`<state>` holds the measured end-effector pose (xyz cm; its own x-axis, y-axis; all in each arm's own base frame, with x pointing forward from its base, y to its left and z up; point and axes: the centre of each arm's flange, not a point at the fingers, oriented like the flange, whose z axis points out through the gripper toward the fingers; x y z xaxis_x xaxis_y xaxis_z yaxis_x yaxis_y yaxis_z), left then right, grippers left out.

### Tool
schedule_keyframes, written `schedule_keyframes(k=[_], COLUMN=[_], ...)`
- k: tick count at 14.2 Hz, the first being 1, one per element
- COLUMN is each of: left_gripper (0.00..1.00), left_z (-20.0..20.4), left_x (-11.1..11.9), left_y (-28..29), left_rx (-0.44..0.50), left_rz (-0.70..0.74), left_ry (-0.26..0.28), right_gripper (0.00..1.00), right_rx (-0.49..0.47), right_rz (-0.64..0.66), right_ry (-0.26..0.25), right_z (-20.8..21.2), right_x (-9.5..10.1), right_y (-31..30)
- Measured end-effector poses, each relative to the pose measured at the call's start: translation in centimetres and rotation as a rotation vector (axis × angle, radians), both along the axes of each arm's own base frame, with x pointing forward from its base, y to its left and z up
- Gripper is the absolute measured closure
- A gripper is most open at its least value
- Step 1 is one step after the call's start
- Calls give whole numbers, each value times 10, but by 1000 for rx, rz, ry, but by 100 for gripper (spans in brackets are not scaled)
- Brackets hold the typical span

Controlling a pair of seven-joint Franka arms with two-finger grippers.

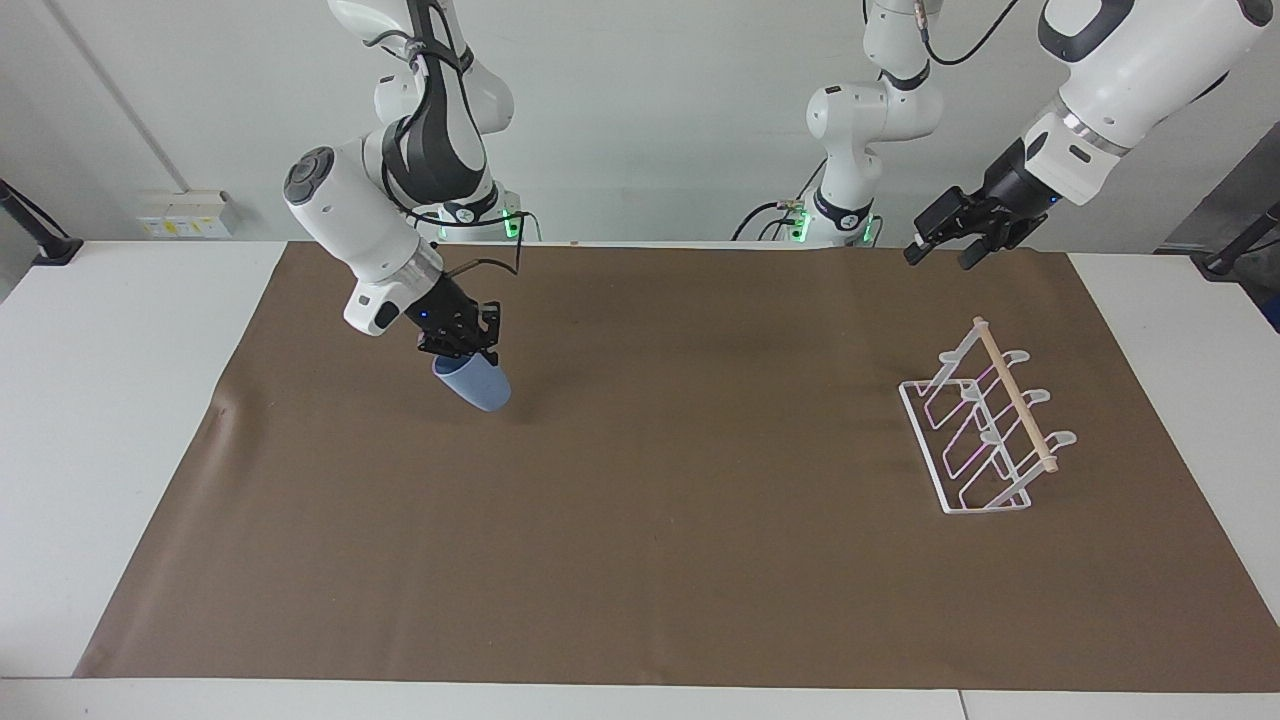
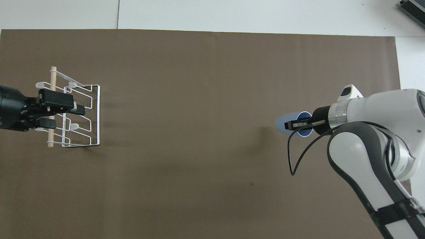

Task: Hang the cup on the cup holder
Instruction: 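Carry the cup toward the left gripper while the left gripper approaches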

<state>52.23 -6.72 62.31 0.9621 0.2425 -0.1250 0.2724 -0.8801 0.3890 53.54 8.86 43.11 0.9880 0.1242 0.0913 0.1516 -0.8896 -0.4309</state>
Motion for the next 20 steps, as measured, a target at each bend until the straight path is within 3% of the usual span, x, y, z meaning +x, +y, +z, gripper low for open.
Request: schedule_keyframes(k=[4, 11, 15, 20], left_gripper=[0, 0, 0, 0], left_z=[-11, -13, -21, -47], left_x=[-1, -5, -19, -32], left_y=[-1, -16, -58, -79], left_rx=[-160, -381, -360, -335], left_rz=[314, 891, 964, 992], left_ry=[95, 396, 512, 616], right_gripper=[94, 94, 94, 94], right_rx=[142, 455, 625, 738], right_rz=[-22, -70, -91, -93], right_ry=[6, 20, 43, 25], right_z=[9, 38, 60, 94], right_x=[-1, -6, -15, -18], right_y=[27, 96, 138, 162])
